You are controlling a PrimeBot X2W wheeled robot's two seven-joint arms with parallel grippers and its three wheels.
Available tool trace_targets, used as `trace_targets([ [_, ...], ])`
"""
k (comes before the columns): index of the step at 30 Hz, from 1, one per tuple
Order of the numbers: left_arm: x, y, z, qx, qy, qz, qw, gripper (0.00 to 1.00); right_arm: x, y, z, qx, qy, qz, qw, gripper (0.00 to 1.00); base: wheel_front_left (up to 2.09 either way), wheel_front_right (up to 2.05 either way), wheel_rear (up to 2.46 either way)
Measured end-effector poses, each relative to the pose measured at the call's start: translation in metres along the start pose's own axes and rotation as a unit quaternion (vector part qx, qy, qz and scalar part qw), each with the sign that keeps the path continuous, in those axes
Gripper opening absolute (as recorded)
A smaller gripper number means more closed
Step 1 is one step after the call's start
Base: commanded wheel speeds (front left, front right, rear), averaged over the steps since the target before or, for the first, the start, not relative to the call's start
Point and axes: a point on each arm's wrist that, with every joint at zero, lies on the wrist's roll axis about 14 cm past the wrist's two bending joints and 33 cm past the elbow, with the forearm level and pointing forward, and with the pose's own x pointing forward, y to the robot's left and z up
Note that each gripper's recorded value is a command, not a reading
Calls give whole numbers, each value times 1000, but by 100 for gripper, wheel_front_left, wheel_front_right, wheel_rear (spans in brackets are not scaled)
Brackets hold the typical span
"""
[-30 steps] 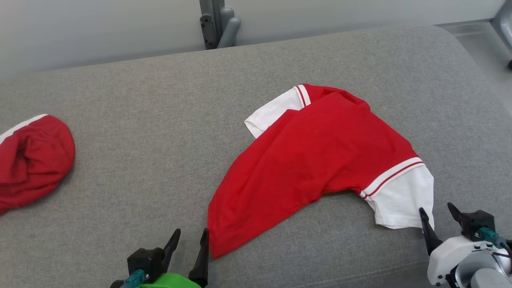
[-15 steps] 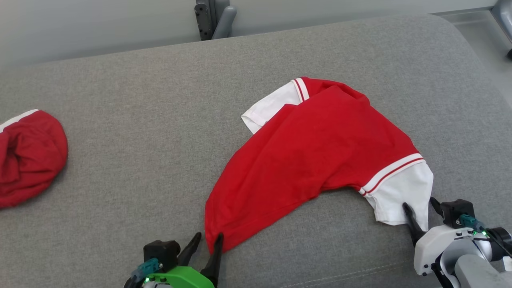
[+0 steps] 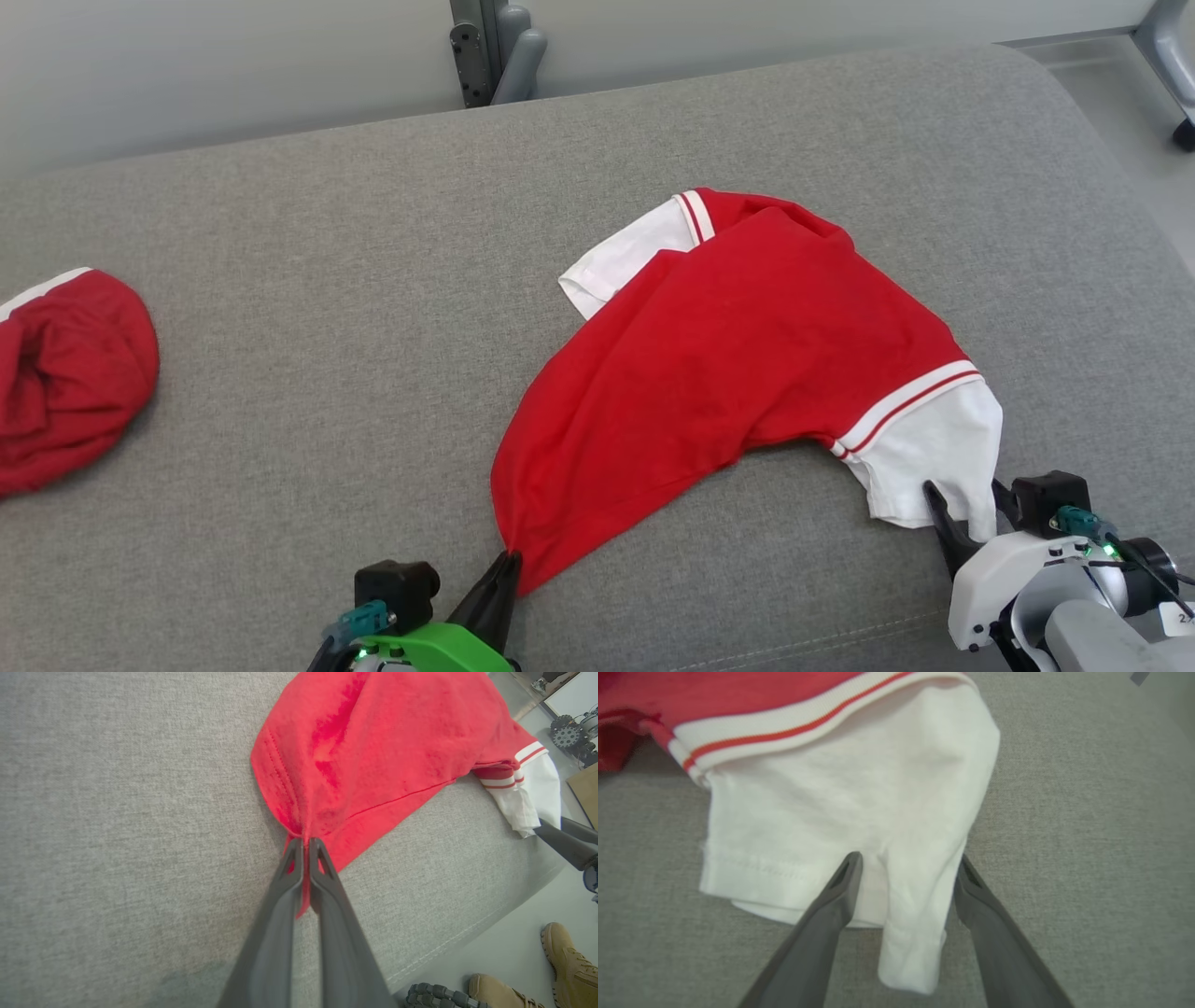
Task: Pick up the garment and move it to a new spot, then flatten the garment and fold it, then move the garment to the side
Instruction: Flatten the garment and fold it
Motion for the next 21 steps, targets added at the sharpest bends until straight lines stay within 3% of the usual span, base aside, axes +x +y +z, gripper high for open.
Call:
trace_targets([
  [1, 0, -1, 0, 0, -1, -2, 1000, 0, 0, 1, 0, 4, -1, 1, 1000, 0, 0, 0, 0],
  [9, -2, -10, 20, -21, -32, -20, 999, 0, 1, 12, 22, 80, -40, 11, 996, 0, 0, 0, 0],
  [11, -3, -16, 38, -30, -53, -33, 998, 0, 2, 14, 41, 124, -70, 16, 990, 0, 0, 0, 0],
  [13, -7, -23, 62, -31, -82, -52, 995, 0, 3, 23, 73, 190, -114, 38, 974, 0, 0, 0, 0],
  [14, -7, -23, 62, -31, -82, -52, 995, 0, 3, 23, 73, 190, -114, 38, 974, 0, 0, 0, 0],
  [17, -19, -42, 110, -29, -135, -96, 986, 0, -10, 34, 151, 297, -205, 107, 926, 0, 0, 0, 0],
  [21, -37, -65, 182, -3, -194, -158, 968, 0, -43, 5, 242, 325, -309, 161, 879, 0, 0, 0, 0],
])
